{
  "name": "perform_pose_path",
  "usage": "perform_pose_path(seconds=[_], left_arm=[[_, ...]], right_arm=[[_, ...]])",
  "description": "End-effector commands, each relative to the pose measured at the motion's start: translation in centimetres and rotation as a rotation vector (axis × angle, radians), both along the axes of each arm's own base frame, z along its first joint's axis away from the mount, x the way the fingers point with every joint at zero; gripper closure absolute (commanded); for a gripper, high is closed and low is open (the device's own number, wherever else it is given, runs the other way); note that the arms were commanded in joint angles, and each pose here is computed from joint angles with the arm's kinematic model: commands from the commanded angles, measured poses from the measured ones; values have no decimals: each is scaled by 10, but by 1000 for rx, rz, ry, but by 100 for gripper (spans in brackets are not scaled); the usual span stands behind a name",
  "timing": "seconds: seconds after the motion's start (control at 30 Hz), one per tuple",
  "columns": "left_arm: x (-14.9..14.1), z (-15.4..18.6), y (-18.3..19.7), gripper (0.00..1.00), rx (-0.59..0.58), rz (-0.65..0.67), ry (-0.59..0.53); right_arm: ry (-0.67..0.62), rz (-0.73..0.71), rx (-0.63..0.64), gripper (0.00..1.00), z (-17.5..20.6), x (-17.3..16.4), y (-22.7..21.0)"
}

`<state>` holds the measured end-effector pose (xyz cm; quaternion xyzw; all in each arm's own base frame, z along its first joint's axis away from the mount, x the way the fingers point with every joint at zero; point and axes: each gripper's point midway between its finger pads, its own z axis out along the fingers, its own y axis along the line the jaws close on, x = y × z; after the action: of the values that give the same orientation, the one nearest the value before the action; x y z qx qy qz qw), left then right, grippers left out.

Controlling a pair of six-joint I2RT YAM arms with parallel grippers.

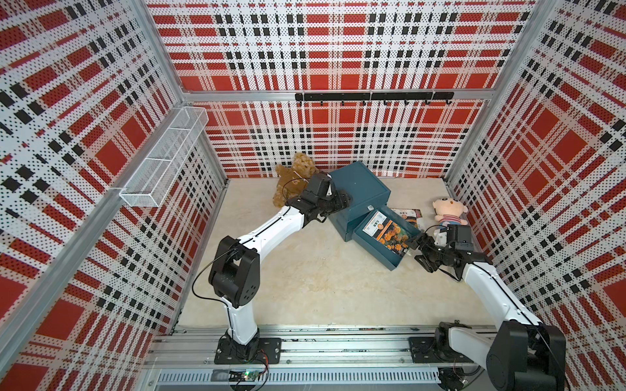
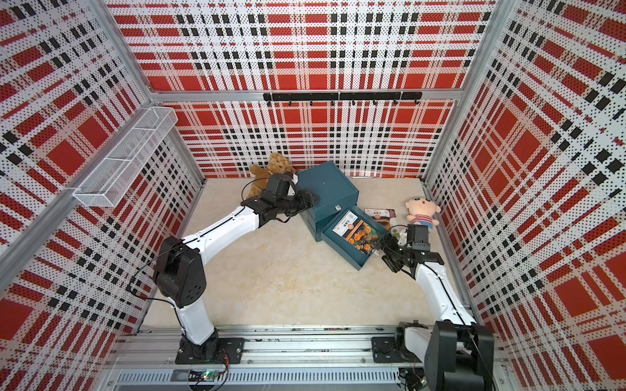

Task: Take the seed bags out of the drawer
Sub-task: Adjust the drawer in the storage box.

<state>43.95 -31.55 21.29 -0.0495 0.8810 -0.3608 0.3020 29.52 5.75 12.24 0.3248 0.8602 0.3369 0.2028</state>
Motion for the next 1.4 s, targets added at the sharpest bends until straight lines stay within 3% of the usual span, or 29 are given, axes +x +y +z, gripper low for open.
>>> perform_pose_path(seconds=[0.0,0.2,0.63,1.37], left_arm=[[-36,-79,-1,26,154,-66,209],[-37,-81,-2,26,157,-66,212],[-39,-83,-4,26,159,-68,216],[-43,-87,-6,26,165,-74,223]], right_arm=[[4,37,28,17,4,-11,11],[20,93,33,16,3,-16,30],[-4,119,51,28,7,-7,47],[-89,101,140,28,41,20,59]])
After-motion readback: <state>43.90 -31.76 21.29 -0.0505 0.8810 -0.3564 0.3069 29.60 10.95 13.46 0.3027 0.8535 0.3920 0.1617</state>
